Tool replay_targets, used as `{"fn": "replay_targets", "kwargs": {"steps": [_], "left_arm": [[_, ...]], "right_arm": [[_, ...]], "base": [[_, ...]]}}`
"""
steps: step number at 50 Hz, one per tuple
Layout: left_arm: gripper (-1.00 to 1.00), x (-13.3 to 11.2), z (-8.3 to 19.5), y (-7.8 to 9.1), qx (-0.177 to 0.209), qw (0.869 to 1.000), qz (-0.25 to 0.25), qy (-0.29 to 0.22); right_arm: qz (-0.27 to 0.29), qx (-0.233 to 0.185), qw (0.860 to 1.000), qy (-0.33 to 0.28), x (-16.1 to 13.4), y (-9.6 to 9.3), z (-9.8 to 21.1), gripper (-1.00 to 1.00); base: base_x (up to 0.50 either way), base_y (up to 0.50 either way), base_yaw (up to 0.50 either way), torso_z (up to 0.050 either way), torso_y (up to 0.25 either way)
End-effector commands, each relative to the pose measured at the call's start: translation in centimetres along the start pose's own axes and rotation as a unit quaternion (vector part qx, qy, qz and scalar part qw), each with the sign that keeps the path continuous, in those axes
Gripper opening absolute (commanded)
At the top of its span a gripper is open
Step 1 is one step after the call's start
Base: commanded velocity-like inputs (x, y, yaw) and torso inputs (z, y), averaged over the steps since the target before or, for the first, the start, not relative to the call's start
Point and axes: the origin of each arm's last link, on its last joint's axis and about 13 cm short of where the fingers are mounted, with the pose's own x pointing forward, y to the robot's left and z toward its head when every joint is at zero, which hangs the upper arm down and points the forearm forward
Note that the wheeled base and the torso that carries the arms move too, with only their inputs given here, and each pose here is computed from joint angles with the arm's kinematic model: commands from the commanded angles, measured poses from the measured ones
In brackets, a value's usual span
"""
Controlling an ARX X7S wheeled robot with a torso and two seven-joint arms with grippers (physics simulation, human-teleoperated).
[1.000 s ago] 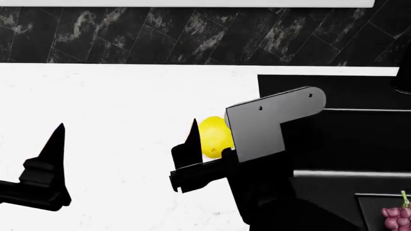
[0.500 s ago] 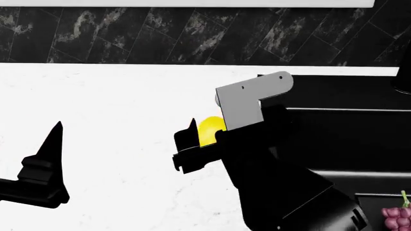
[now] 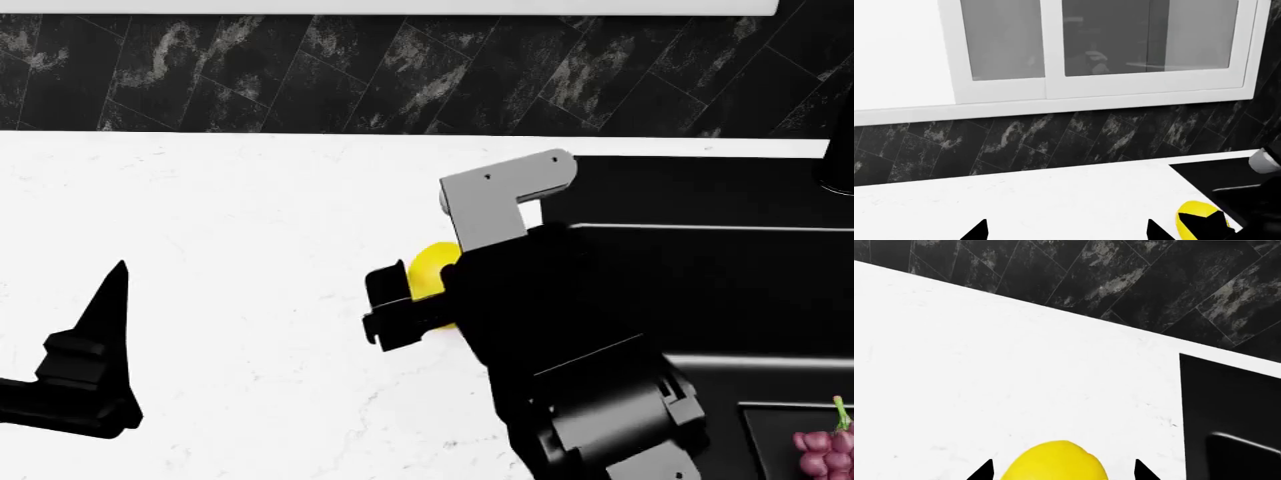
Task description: There is a mixed pile of frozen fruits and vegetables on the counter. Locate all the frozen vegetables and place the items in a bowl on the counter. Take all the frozen fruits and defrost them in a running sink.
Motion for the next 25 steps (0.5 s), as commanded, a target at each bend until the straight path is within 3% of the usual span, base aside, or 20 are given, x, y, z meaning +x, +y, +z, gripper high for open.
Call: {"fn": "replay_targets", "kwargs": {"steps": [1,18,19,25], "left_arm": [[1.00,-0.1,0.1,0.2,0.001,1.000,0.002,0.001],[1.00,0.1,-0.2,0.0,0.001,1.000,-0.001,0.001],[1.00,0.1,-0.2,0.0,0.001,1.000,-0.002,0.002],[1.00,0.1,0.1,-0.2,-0.016,1.000,-0.008,-0.001]], "right_arm": [[0.018,0.009,0.999,0.028,1.7,0.0,-0.8,1.00],[0.019,0.025,0.999,0.029,1.8,0.3,-1.3,1.00],[0.016,0.020,0.999,0.022,1.5,0.3,-1.1,-1.00],[0.010,0.012,0.999,-0.037,-0.8,0.6,0.7,-1.00]], "base": [[0.00,0.00,0.00,0.000,0.000],[0.00,0.00,0.00,0.000,0.000],[0.00,0.00,0.00,0.000,0.000],[0.00,0.00,0.00,0.000,0.000]]}}
